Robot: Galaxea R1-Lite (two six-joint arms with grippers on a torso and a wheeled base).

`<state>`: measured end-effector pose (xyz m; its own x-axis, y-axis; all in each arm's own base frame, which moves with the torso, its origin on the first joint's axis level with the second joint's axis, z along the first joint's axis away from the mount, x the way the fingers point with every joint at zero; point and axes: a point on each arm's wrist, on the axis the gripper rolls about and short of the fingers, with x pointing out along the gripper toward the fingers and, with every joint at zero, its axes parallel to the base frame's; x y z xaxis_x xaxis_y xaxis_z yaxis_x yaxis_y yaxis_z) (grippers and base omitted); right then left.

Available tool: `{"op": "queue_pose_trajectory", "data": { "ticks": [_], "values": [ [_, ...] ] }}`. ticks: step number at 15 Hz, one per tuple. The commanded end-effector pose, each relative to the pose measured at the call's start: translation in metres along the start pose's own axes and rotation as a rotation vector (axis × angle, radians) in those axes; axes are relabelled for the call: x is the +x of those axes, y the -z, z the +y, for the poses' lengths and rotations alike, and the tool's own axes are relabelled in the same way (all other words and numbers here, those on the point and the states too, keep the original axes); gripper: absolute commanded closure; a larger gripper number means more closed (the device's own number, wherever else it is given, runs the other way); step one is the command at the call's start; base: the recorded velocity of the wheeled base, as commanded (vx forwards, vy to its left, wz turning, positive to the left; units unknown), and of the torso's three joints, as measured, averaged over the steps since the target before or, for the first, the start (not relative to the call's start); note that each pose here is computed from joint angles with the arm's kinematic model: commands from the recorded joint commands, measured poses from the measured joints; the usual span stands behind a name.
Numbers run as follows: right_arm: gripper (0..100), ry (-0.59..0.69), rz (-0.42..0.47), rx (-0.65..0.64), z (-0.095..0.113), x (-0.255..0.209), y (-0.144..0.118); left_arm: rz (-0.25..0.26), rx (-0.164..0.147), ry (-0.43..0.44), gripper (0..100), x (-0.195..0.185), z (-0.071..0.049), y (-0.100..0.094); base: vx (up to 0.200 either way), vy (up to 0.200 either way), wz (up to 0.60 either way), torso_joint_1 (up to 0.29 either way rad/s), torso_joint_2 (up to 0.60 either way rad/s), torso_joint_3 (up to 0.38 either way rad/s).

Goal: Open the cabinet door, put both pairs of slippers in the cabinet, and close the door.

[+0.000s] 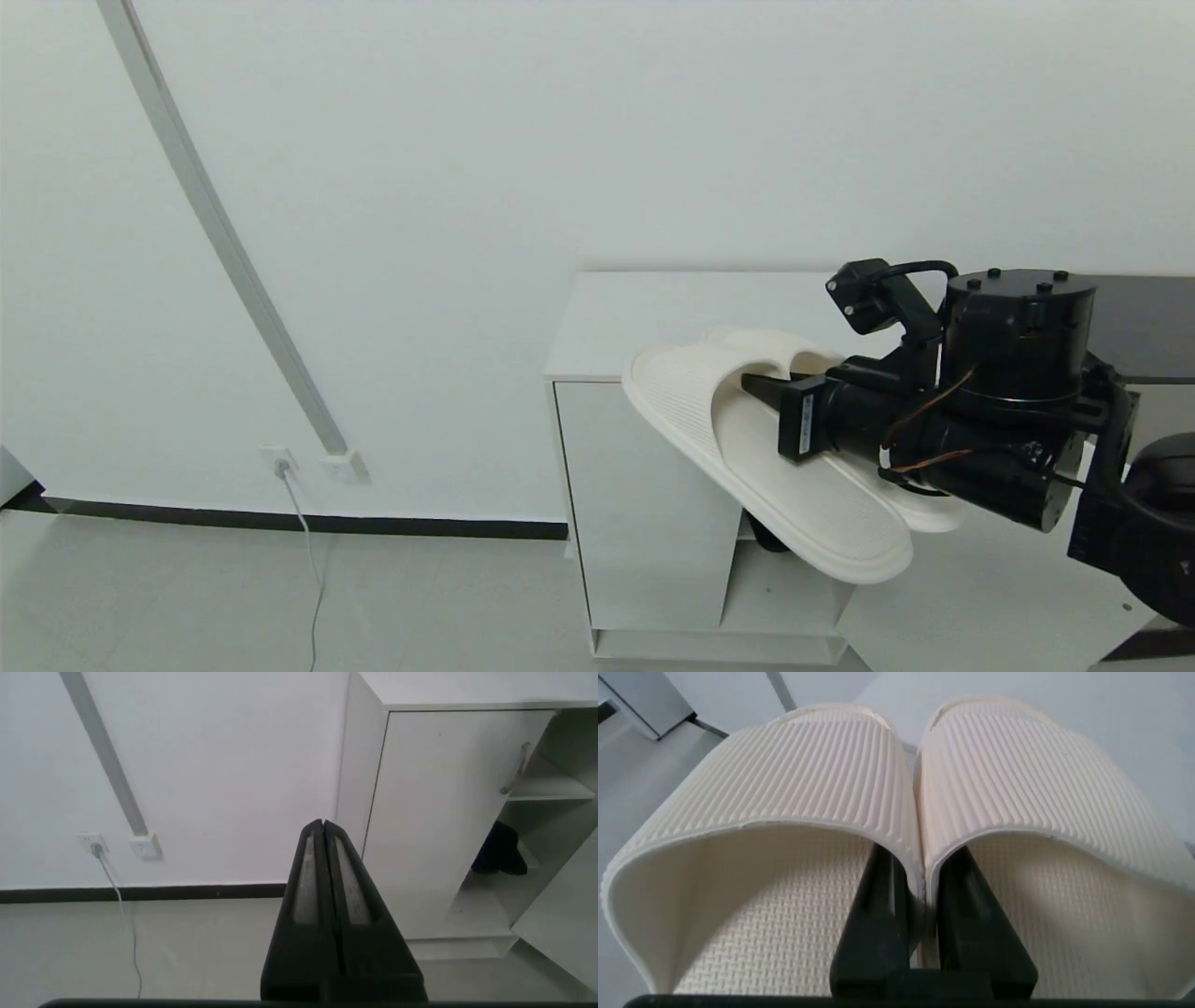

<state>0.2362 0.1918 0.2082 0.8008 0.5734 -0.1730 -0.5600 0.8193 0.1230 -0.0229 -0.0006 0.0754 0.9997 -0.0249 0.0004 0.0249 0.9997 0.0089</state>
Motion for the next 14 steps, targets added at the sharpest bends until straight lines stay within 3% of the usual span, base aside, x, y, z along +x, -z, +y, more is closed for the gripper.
{"op": "queue_pose_trajectory", "data": {
  "ticks": [1, 12, 14],
  "values": [
    [100, -0.004, 0.006, -0.001, 0.0014, 0.0011, 0.0016, 0.000, 0.000, 0.000, 100, 0.0001, 0.0000, -0.0001, 0.000, 0.000, 0.00, 0.000, 0.00, 0.000],
    [100, -0.017, 0.035, -0.011, 0.0061, 0.0048, 0.0105, 0.000, 0.000, 0.000, 100, 0.0001, 0.0000, -0.0001, 0.000, 0.000, 0.00, 0.000, 0.00, 0.000],
    [100, -0.017, 0.034, -0.010, 0.0061, 0.0043, 0.0103, 0.000, 0.000, 0.000, 100, 0.0001, 0.0000, -0.0001, 0.000, -0.200, 0.00, 0.002, 0.00, 0.000]
  ]
}}
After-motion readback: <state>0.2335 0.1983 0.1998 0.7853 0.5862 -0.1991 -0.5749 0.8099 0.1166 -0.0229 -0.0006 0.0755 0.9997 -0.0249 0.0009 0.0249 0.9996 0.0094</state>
